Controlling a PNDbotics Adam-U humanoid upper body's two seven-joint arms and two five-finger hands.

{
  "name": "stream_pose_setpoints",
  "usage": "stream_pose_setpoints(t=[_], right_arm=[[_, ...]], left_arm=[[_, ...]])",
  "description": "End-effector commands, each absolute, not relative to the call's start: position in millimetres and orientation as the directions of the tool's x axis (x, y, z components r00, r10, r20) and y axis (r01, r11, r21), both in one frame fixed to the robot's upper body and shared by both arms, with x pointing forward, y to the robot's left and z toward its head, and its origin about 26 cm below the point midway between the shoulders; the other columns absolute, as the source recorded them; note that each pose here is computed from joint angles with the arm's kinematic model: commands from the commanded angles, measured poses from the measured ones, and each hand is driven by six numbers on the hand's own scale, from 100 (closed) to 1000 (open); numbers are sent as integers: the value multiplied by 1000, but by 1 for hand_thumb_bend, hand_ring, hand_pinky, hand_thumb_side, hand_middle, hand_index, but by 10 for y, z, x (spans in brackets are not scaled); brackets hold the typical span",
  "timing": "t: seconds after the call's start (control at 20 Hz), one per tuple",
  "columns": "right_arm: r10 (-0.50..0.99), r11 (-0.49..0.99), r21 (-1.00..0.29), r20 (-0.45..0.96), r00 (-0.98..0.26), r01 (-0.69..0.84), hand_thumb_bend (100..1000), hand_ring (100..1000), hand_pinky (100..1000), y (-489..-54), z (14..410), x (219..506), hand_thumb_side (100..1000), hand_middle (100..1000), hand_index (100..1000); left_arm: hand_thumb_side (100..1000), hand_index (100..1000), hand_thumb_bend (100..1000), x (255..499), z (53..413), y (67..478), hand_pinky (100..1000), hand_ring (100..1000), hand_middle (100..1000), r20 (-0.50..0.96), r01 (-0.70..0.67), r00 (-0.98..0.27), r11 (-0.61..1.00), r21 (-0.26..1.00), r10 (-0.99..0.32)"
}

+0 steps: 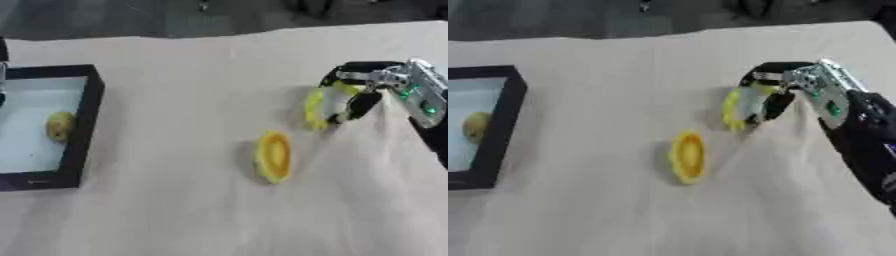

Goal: Pick up the objects with one hand, pass them to the other hand, and then place them into the box on the other side of the table.

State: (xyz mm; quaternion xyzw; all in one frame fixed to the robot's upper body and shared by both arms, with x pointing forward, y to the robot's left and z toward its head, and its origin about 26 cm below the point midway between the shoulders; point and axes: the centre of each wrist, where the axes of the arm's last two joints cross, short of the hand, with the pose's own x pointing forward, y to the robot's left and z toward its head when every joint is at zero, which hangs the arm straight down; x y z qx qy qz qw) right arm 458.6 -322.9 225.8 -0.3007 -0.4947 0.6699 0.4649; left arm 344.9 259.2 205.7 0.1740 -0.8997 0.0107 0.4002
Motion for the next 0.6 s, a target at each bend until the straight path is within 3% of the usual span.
stream_pose_setpoints(t=[0.05, 0.3, 0.6], right_arm=[[926, -50, -964, 52, -374, -260, 242, 722, 771, -3286, 2395, 4579, 100, 494, 640], [923, 6, -979, 84, -376, -202, 195, 678, 754, -3296, 2446, 4543, 100, 425, 553], [903, 78, -987, 129, -409, -139, 182, 670, 741, -3275, 2620, 4387, 100, 397, 536]], left_arm=[[534, 766, 374, 3419, 2165, 2595, 670, 955, 742, 699, -325, -647, 939, 108, -305], [533, 764, 378, 3415, 2169, 2600, 668, 951, 737, 697, -330, -647, 938, 108, -308], [535, 764, 381, 3415, 2155, 2618, 668, 952, 738, 700, -337, -639, 934, 116, -317]])
